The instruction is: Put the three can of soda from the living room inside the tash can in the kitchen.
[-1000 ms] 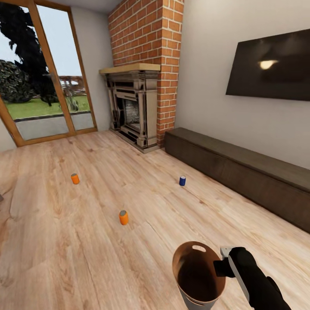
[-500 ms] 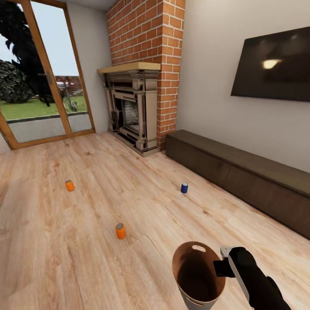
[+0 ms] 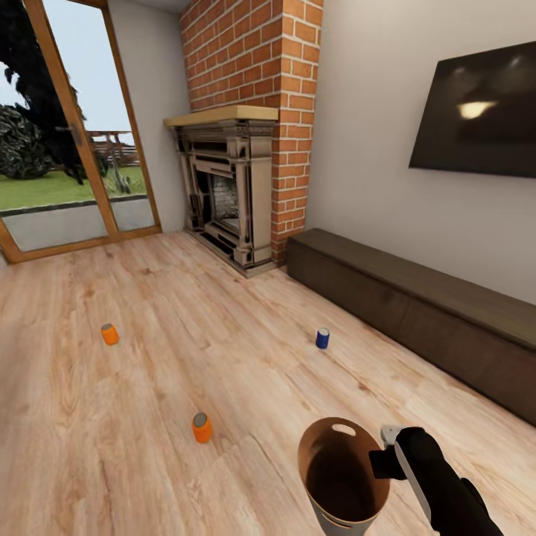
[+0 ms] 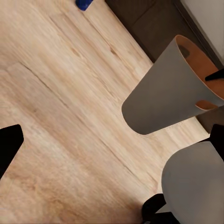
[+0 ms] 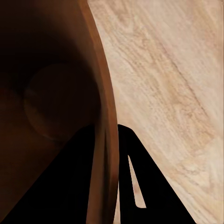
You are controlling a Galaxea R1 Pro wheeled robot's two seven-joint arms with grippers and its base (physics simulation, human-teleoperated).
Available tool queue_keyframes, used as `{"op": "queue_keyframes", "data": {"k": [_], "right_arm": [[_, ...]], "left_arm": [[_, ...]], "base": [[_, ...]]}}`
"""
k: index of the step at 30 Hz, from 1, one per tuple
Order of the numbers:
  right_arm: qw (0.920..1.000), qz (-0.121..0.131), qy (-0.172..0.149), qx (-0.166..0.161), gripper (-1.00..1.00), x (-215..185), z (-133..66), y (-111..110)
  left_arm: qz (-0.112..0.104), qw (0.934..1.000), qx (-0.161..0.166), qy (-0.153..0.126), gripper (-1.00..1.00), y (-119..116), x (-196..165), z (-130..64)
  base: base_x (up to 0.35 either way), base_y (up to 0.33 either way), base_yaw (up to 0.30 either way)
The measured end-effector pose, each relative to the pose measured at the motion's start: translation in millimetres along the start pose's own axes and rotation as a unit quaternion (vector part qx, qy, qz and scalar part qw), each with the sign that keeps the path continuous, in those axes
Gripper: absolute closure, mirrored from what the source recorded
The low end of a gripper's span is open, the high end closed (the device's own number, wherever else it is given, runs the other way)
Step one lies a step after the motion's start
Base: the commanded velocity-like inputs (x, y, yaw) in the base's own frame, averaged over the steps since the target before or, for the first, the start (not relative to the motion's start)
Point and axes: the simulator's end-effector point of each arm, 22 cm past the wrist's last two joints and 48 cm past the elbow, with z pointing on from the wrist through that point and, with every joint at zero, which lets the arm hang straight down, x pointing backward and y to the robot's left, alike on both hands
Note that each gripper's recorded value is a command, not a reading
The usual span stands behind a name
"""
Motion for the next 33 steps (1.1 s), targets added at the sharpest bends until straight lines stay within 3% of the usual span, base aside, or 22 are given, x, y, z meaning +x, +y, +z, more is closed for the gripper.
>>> {"op": "queue_keyframes", "data": {"k": [33], "right_arm": [[1.0000, 0.001, -0.001, -0.001, 1.00, -0.6, -0.4, 0.8]], "left_arm": [[-0.001, 1.0000, -0.003, -0.001, -1.00, 1.5, -0.5, -0.4]], "base": [[0.343, 0.000, 0.000]]}}
